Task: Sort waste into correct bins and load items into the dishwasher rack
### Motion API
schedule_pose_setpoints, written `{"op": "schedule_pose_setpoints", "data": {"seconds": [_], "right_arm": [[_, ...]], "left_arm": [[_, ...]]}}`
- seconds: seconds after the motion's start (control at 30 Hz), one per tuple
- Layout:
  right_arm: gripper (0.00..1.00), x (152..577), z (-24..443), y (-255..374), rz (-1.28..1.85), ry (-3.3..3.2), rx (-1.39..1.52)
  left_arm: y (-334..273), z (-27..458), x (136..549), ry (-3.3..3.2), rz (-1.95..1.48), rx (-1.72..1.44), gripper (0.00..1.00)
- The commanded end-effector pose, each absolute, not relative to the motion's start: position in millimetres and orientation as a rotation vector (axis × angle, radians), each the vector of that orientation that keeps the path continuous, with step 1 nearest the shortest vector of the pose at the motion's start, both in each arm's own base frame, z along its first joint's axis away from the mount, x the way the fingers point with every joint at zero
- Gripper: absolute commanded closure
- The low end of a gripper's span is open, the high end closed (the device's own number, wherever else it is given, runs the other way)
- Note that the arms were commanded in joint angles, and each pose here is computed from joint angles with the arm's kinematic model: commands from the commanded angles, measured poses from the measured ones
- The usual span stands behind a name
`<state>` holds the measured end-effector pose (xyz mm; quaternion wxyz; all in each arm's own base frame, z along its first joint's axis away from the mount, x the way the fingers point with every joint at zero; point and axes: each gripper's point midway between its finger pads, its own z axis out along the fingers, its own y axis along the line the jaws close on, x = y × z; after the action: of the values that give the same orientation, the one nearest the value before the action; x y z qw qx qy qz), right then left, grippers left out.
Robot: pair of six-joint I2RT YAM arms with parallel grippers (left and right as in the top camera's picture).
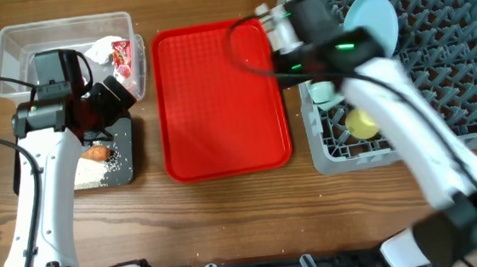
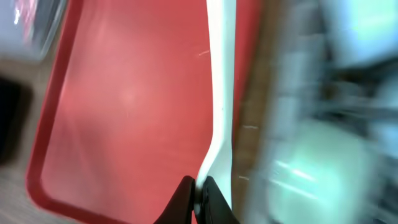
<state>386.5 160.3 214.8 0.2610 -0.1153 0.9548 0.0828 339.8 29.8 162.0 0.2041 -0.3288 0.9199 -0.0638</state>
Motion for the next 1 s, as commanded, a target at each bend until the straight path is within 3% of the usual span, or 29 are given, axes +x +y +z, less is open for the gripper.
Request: {"op": "schedule_pose_setpoints", "data": {"seconds": [0.0, 0.3, 0.5, 0.57, 0.97], "right_arm": [[0.96, 388.2, 228.7, 87.2, 0.036, 2.591, -0.179], [0.96, 358.4, 197.1, 11.2, -0.074, 2.786, -0.048], [0.96, 367.2, 192.2, 7.0, -0.085, 2.769, -0.054], [0.84, 372.3, 189.1, 6.7, -0.084, 2.764, -0.048], [0.83, 374.8, 185.8, 13.6, -0.024, 2.771, -0.021]], "left_arm": [[32.7, 172.7, 342.5, 2.541, -0.175, -0.889, 0.00], [32.7, 172.8, 342.5, 2.541, -0.175, -0.889, 0.00], [32.7, 172.7, 342.5, 2.541, -0.175, -0.889, 0.00], [32.7, 172.7, 342.5, 2.541, -0.175, -0.889, 0.00], [32.7, 172.8, 342.5, 2.541, -0.175, -0.889, 0.00]]}}
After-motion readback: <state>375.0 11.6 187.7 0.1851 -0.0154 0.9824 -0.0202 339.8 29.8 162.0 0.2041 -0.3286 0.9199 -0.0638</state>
